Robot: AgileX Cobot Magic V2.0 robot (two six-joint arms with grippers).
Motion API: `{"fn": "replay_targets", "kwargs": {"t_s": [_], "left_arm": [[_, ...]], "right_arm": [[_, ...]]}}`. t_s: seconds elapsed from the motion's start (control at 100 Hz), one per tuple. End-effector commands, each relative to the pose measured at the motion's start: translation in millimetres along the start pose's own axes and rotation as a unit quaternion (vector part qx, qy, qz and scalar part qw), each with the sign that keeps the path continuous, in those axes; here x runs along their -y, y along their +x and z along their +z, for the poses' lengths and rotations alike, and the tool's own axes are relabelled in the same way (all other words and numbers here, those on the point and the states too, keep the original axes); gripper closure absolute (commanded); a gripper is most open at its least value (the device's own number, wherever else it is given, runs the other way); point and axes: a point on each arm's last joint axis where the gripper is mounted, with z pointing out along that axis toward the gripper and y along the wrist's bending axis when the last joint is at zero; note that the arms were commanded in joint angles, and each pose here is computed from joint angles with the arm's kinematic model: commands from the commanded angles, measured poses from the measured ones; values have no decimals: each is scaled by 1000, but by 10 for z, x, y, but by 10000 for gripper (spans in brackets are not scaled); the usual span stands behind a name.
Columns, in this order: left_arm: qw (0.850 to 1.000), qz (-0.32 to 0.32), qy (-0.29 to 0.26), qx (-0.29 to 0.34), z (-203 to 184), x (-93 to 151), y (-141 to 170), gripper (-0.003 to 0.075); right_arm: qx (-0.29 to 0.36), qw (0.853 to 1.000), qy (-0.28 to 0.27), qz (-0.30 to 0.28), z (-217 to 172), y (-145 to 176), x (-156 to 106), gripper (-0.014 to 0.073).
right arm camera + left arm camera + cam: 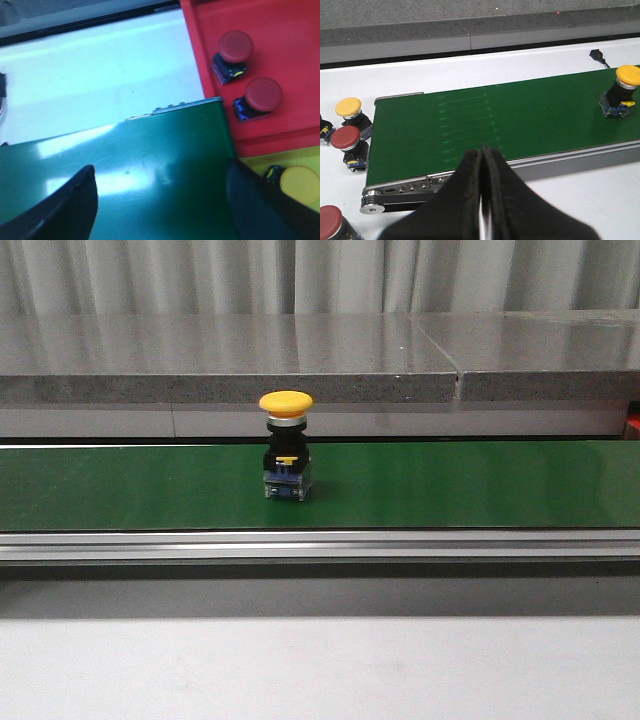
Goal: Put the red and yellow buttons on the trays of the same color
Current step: 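Move the right gripper to the yellow button on the belt and grasp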
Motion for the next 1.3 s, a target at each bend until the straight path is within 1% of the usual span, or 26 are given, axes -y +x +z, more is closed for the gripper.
{"fn": "replay_targets", "kwargs": {"t_s": [0.0,0.22,0.37,0.44,0.71,0.8,0.85,0.95,1.02,1.16,1.29], "left_arm": [[999,-5,3,43,-37,5,-124,741],[999,-5,3,43,-37,5,-124,741],[999,-5,3,43,-37,5,-124,741],[999,-5,3,43,-37,5,-124,741],[999,-5,3,43,-37,5,-124,741],[999,-5,3,43,-37,5,-124,741],[999,-5,3,43,-37,5,-124,741],[999,-5,3,43,-37,5,-124,741],[999,-5,3,43,-37,5,-124,741],[999,-5,3,43,-37,5,-124,741],[999,-5,3,43,-37,5,-124,741]], "right_arm": [[38,999,-23,-25,-273,-38,-155,53],[-9,994,-72,-86,-354,140,-548,53],[-30,981,-114,-152,-403,272,-849,53],[-40,976,-126,-173,-414,323,-947,53],[-62,964,-148,-213,-333,421,-1172,50],[-68,961,-155,-217,-286,439,-1232,49],[-75,960,-160,-219,-248,455,-1266,36],[-94,955,-164,-229,-181,482,-1334,-27],[-105,950,-167,-243,-142,489,-1398,-56],[-116,936,-181,-277,-86,479,-1566,-53],[-125,920,-208,-308,-13,446,-1728,-53]]}}
